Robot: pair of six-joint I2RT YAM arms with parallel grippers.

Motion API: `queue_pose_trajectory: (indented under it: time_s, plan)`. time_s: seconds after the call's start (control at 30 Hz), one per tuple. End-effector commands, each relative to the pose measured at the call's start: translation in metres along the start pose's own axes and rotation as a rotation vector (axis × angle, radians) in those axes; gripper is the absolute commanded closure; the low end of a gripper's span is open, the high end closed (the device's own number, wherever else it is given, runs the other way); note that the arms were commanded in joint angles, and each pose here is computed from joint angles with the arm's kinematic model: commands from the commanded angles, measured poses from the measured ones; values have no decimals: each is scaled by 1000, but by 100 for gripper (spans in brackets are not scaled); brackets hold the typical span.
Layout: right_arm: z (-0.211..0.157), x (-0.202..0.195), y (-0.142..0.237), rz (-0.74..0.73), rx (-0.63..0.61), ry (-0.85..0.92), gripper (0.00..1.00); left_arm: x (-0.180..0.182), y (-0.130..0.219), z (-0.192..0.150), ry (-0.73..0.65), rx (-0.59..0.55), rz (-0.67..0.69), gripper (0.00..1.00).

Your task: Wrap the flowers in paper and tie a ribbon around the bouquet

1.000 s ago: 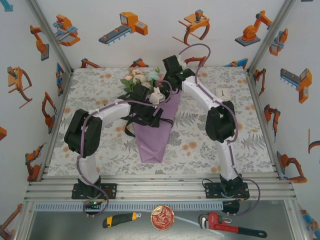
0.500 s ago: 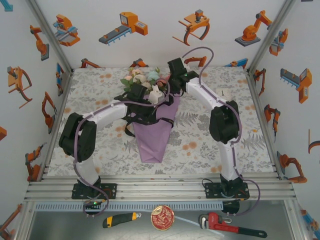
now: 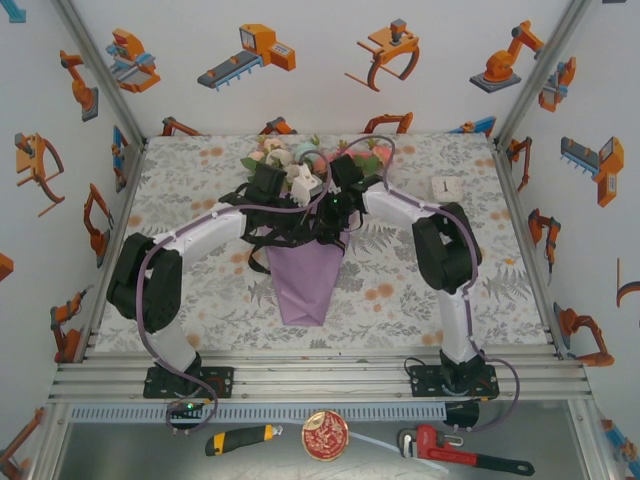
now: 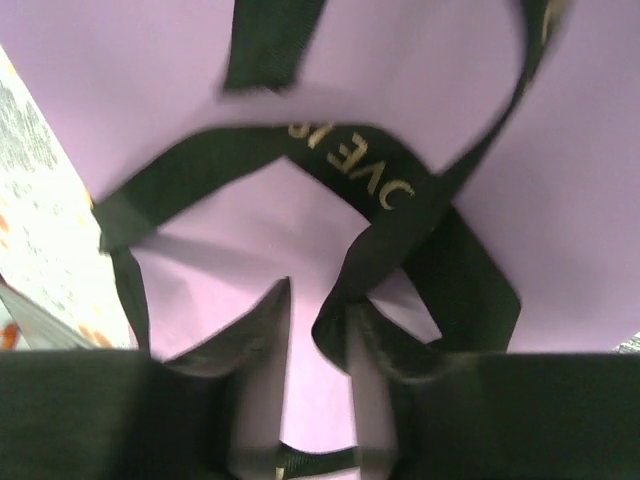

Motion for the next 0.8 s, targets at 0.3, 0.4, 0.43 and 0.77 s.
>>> queue_pose_trajectory:
  time_s: [0.3, 0.4, 0.43, 0.77]
  plan:
    - [19, -7, 103, 28, -186, 8, 56, 8, -1, 14, 70, -72, 7, 100]
    - [10, -10, 118, 44, -256, -10, 63, 14, -4, 18, 101, -87, 28, 100]
    - [3, -9, 121, 84, -271, -6, 66, 17, -6, 18, 114, -90, 37, 100]
    - [-38, 8, 91, 251, -317, 242, 65, 31, -20, 9, 199, -71, 49, 100]
Point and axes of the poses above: each hand's point on the last joint's axis, 136 mm out from that joint toward the fingers, its own y axis back along the fingers, its own x axis along the line the jaws close on, z = x × y, the point moved 8 cm from there along y, back along the fingers, and after that the axes turned 10 degrees about -y, right-handed, at the moved point
